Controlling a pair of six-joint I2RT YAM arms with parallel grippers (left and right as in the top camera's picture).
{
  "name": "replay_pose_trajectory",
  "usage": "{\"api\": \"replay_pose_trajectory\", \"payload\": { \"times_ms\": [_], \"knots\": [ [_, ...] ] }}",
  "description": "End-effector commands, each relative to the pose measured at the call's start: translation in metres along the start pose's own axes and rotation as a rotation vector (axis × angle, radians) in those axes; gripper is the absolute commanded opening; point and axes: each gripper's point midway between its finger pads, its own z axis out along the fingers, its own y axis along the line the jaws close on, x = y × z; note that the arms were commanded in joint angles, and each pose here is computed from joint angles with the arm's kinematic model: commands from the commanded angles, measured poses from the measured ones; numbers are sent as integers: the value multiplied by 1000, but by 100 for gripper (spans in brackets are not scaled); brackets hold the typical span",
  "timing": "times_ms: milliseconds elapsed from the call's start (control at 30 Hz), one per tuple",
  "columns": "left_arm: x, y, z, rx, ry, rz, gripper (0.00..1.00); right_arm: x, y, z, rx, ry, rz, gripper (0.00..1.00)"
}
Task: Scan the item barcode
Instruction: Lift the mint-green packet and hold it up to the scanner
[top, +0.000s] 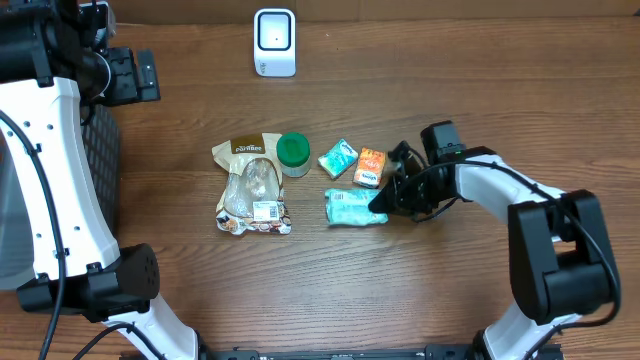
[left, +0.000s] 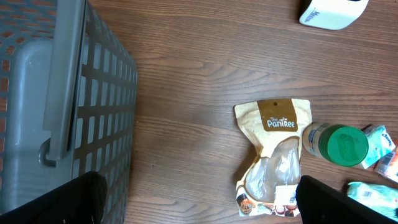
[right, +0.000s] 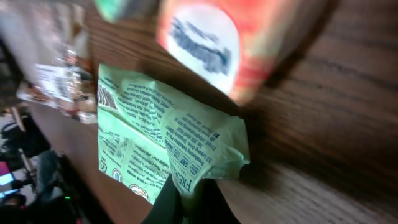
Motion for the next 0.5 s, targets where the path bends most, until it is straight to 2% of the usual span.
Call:
{"api": "replay_pose_trajectory", "payload": {
  "times_ms": [0, 167, 300, 467],
  "knots": [
    [0, 2, 1, -8, 0, 19, 100, -27, 63, -47, -134, -137, -142, 4],
    [0, 2, 1, -8, 0, 20, 100, -24, 112, -101, -149, -262, -258, 4],
    [0, 2, 1, -8, 0, 19, 99, -14, 138, -144, -108, -365, -253, 4],
    [0, 2, 1, -8, 1, 19, 100, 11, 160, -174, -113, -419, -270, 4]
  ]
}}
